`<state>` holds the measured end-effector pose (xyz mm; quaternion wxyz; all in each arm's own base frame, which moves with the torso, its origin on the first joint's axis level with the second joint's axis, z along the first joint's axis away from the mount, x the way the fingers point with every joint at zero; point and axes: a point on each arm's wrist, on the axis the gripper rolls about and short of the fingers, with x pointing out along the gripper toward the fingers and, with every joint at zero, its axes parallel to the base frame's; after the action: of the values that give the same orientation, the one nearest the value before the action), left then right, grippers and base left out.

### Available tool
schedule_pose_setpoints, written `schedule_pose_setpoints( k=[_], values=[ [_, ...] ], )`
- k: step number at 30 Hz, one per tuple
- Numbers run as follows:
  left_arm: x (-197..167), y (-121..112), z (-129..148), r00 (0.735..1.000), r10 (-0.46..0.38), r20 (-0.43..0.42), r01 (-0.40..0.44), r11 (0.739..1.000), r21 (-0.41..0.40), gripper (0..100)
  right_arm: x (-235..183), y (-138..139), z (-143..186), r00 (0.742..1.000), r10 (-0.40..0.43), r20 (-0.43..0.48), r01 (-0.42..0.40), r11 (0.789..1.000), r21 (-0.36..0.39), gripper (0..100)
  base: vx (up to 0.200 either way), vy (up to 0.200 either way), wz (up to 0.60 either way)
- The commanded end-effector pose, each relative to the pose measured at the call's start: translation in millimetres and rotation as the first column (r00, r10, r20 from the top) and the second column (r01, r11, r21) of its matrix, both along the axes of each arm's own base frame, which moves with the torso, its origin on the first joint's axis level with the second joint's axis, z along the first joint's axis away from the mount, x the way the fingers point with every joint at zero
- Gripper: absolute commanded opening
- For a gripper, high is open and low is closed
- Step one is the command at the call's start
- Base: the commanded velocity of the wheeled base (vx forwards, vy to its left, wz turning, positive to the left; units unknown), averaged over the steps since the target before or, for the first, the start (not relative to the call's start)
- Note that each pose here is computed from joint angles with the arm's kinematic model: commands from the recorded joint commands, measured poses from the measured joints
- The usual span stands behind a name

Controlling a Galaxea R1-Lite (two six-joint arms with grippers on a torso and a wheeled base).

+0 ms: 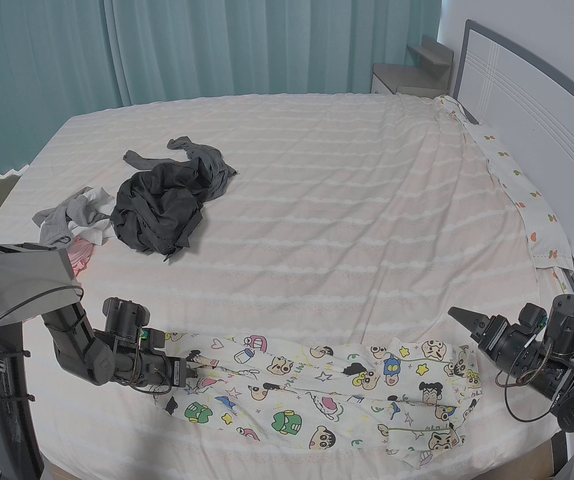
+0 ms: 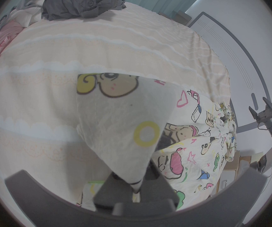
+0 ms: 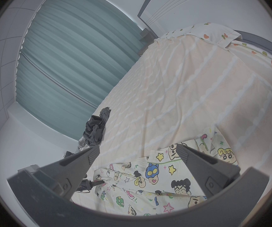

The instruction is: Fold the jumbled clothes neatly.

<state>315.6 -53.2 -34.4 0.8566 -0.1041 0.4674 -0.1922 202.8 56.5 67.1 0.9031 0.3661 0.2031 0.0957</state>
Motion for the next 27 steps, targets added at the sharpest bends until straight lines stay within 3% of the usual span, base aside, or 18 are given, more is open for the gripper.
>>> schedule_pose_setpoints(
  k=[1, 21, 22, 27],
  values=[
    [-1.4, 1.6, 2.2, 1.000, 0.005, 0.002, -0.005, 1.000, 0.001, 0, -3.3, -0.8, -1.2, 1.000, 0.001, -0.006, -0.001, 1.000, -0.001, 100, 0.000, 0.000, 0.00],
    [-8.8, 24.7, 9.2, 0.997, 0.076, 0.000, -0.076, 0.997, 0.005, 0, -3.5, -0.8, -0.5, 1.000, 0.001, -0.003, -0.001, 1.000, -0.001, 100, 0.000, 0.000, 0.00],
    [-8.8, 24.7, 9.2, 0.997, 0.076, 0.000, -0.076, 0.997, 0.005, 100, -3.5, -0.8, -0.5, 1.000, 0.001, -0.003, -0.001, 1.000, -0.001, 100, 0.000, 0.000, 0.00],
    [-7.8, 24.6, 9.3, 0.997, 0.077, 0.004, -0.077, 0.997, 0.004, 100, -3.5, -0.8, -0.5, 1.000, 0.001, -0.003, -0.001, 1.000, -0.001, 100, 0.000, 0.000, 0.00]
  ],
)
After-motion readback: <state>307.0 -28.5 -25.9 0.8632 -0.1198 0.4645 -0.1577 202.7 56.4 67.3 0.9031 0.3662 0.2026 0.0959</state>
